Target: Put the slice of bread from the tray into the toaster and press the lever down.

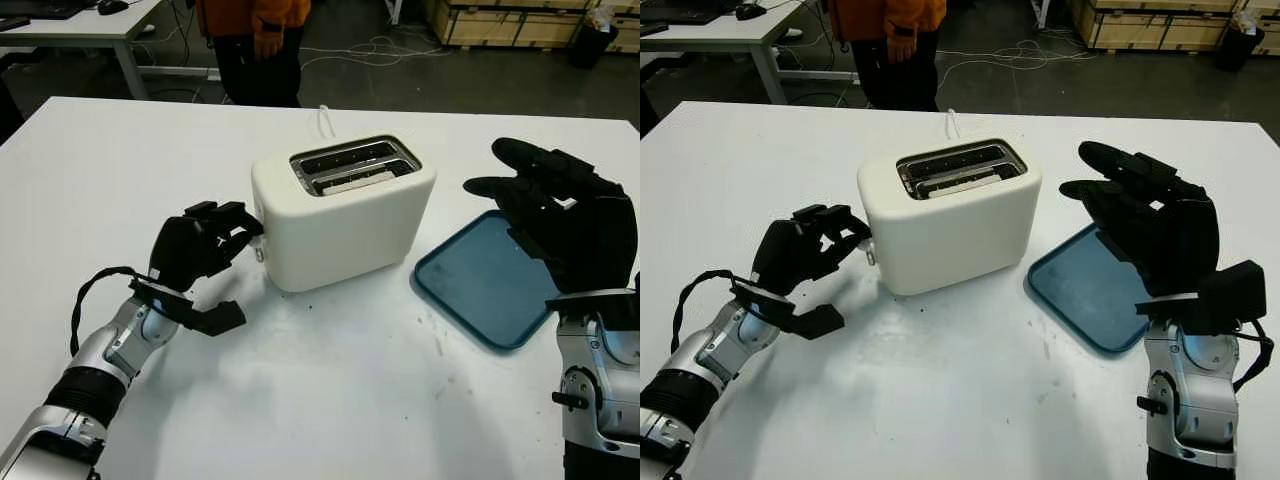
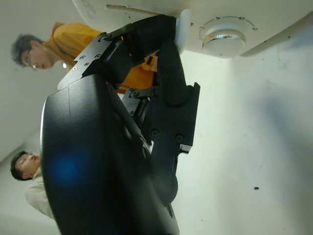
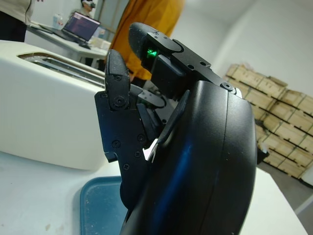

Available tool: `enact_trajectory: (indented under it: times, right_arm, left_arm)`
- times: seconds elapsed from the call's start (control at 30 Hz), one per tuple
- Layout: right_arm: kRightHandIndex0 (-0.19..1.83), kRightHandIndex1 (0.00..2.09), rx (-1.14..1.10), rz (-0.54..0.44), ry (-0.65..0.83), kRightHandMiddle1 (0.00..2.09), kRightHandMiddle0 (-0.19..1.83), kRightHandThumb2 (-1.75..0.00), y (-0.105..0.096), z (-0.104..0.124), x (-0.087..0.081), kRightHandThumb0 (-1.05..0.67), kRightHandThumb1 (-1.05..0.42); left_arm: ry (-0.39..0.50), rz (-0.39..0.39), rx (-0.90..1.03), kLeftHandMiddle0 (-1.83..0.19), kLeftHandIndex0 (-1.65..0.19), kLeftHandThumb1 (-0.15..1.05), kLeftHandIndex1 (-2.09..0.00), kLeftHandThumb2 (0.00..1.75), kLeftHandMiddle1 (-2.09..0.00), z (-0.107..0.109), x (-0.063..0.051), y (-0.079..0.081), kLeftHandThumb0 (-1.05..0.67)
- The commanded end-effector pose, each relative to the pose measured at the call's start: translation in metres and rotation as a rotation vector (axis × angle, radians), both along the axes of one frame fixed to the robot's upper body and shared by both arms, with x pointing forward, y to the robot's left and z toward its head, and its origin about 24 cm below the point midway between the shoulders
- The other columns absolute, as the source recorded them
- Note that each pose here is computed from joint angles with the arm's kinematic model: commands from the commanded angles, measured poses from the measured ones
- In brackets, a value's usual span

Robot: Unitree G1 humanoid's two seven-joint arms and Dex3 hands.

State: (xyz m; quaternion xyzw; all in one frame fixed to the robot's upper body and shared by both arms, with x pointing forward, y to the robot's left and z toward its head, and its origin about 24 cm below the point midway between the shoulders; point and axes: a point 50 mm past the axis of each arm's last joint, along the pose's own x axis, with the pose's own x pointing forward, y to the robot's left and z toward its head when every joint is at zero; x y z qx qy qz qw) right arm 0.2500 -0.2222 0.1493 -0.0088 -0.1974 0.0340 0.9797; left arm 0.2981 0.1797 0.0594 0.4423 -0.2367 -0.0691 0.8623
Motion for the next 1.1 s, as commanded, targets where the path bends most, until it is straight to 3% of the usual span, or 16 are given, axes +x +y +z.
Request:
enact_trajectory:
  times: [0.0, 0.2, 0.33, 0.57, 0.7, 0.87, 1.07]
  right_arm:
    - [0.75, 0.68, 0.017, 0.009, 0.005, 0.01, 0.94, -0.21, 0.002, -0.002, 0.0, -0.29, -0.92]
    - [0.76, 0.67, 0.002, -0.003, 0.026, 0.01, 0.94, -0.2, 0.005, -0.009, 0.005, -0.3, -0.92]
    - [0.76, 0.65, -0.01, -0.02, 0.057, 0.0, 0.93, -0.19, 0.006, -0.015, 0.01, -0.31, -0.92]
    - [0.77, 0.61, -0.04, -0.028, 0.074, 0.0, 0.92, -0.2, 0.009, -0.024, 0.015, -0.31, -0.92]
    - [0.76, 0.57, -0.066, -0.037, 0.085, 0.0, 0.91, -0.2, 0.008, -0.026, 0.019, -0.31, -0.92]
    - [0.74, 0.54, -0.095, -0.03, 0.084, 0.0, 0.87, -0.18, -0.001, -0.028, 0.023, -0.33, -0.92]
    - [0.7, 0.51, -0.142, -0.026, 0.092, 0.0, 0.83, -0.12, -0.021, -0.02, 0.026, -0.42, -0.92]
  left_arm:
    - [0.214, -0.181, 0.096, -0.59, -0.69, 0.92, -0.89, 0.37, -1.5, -0.046, -0.026, -0.035, -0.32]
    - [0.07, -0.139, 0.006, -0.58, -0.65, 0.92, -0.9, 0.32, -1.49, -0.011, -0.022, -0.022, -0.34]
    - [0.006, -0.116, -0.013, -0.59, -0.66, 0.92, -0.89, 0.3, -1.47, 0.001, -0.023, -0.019, -0.32]
    - [-0.01, -0.114, -0.011, -0.64, -0.69, 0.92, -0.86, 0.27, -1.42, 0.009, -0.025, -0.016, -0.28]
    - [0.007, -0.111, -0.047, -0.58, -0.66, 0.92, -0.81, 0.3, -1.45, 0.017, -0.028, -0.012, -0.34]
    - [-0.042, -0.042, -0.08, -0.47, -0.54, 0.92, -0.69, 0.28, -1.32, 0.049, -0.038, 0.005, -0.55]
    - [-0.137, 0.05, -0.055, -0.38, -0.48, 0.92, -0.6, 0.29, -1.33, 0.093, -0.049, 0.032, -0.64]
